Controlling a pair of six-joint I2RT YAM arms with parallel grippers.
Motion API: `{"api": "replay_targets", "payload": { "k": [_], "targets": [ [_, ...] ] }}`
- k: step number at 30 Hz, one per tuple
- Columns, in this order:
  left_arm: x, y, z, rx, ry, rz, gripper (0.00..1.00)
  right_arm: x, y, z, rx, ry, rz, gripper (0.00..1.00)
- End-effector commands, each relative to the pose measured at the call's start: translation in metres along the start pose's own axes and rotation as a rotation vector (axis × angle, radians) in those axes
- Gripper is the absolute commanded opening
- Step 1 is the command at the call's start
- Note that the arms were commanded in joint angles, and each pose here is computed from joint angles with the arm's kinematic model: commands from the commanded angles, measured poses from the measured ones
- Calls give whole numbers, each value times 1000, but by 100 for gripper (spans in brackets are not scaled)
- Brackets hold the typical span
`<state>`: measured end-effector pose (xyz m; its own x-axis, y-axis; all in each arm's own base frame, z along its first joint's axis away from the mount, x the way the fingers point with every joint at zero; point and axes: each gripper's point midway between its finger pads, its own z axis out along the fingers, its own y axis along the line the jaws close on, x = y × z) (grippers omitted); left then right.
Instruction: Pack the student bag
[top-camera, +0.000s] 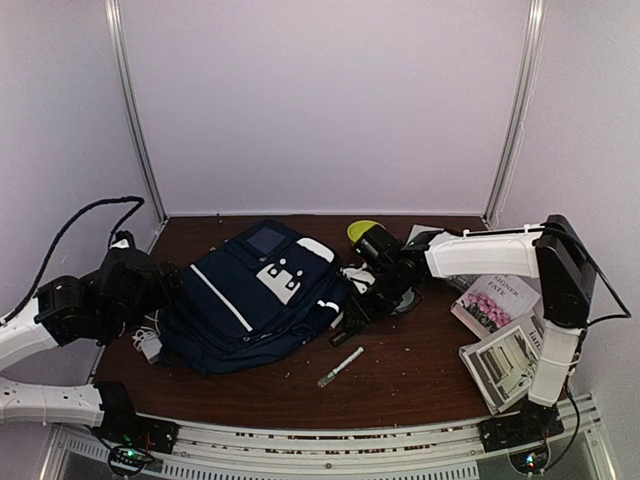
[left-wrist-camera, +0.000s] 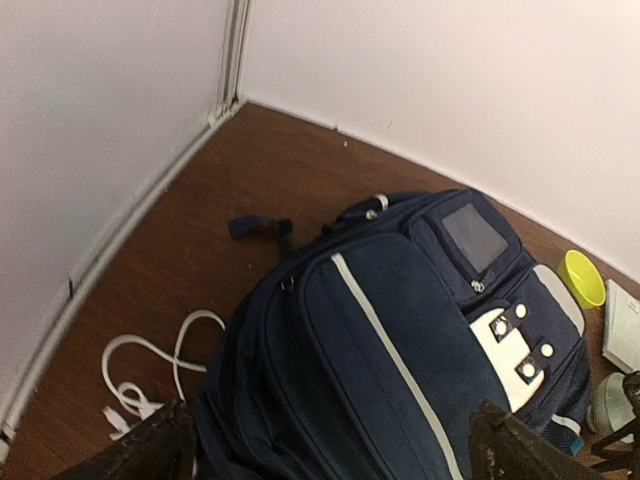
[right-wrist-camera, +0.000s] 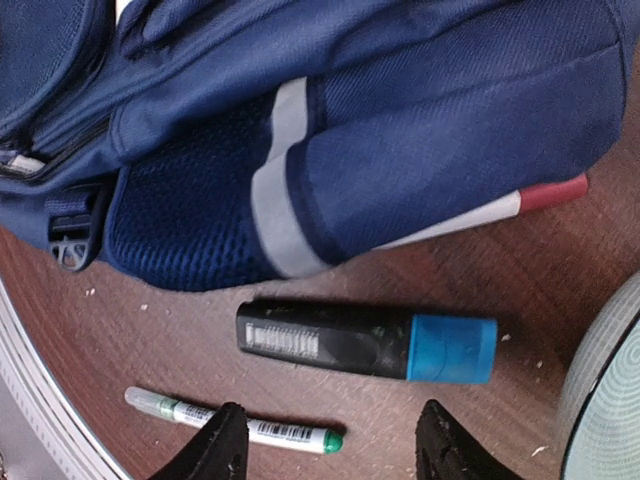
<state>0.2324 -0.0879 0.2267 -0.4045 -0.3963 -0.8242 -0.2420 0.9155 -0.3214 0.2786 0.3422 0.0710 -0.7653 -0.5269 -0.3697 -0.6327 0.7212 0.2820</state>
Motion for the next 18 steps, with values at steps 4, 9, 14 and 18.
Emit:
{"api": "replay_targets", "payload": {
  "k": [4, 9, 14, 18],
  "targets": [
    [-50, -8, 34, 76, -74, 166, 95, -38, -15, 1, 41, -59, 17, 54],
    [-45, 17, 104, 34, 84, 131, 77, -60, -23, 14, 59, -63, 19, 51],
    [0, 7, 164, 52, 294, 142, 59, -81, -25, 27, 46, -57, 4, 51],
    [40, 20, 185, 31, 366, 90, 56, -117, -33, 30, 23, -116, 5, 50]
  ]
}}
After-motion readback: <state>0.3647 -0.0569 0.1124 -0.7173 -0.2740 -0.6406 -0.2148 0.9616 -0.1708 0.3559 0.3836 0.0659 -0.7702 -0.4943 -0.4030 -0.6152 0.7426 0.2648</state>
